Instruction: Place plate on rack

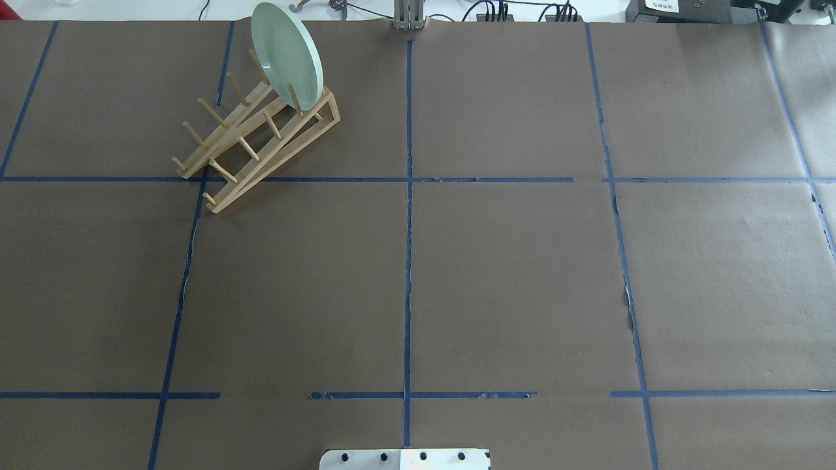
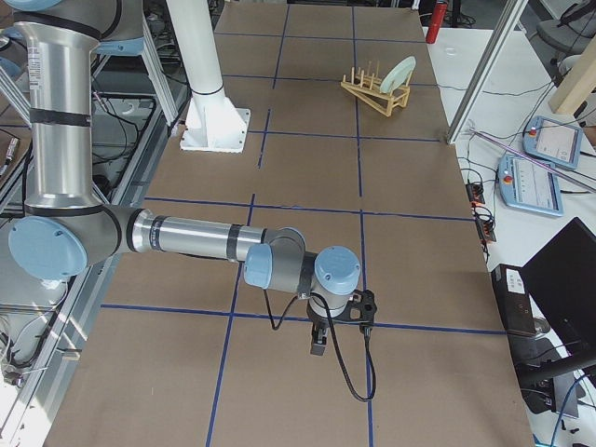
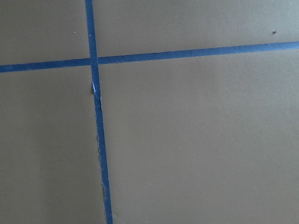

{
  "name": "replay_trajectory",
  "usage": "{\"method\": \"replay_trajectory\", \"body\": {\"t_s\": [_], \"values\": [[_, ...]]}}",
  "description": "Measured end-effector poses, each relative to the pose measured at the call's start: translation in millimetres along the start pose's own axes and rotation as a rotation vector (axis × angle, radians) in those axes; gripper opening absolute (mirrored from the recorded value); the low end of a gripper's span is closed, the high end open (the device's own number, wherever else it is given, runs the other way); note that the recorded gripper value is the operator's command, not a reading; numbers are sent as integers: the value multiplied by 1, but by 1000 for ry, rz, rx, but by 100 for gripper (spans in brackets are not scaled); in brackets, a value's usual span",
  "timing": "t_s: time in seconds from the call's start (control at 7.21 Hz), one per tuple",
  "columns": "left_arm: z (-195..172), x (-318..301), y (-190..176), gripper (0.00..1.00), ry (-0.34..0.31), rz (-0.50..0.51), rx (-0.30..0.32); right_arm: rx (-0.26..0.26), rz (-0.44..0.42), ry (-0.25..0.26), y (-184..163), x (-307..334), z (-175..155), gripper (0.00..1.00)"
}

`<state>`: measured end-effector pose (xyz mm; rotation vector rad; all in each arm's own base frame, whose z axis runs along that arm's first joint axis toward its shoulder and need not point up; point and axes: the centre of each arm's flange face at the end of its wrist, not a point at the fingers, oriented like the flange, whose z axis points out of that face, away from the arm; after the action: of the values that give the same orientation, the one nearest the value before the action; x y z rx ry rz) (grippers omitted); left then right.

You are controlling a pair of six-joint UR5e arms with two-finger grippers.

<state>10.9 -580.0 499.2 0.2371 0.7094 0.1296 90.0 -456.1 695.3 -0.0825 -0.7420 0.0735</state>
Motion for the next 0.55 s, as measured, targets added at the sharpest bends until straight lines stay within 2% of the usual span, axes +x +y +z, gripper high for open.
{"method": "replay_trajectory", "body": {"t_s": [0.28, 0.55], "values": [[9, -46, 33, 100, 0, 21, -37, 0, 0, 0, 0, 0, 0, 100], [15, -70, 51, 100, -4, 17, -56, 0, 0, 0, 0, 0, 0, 100]]}}
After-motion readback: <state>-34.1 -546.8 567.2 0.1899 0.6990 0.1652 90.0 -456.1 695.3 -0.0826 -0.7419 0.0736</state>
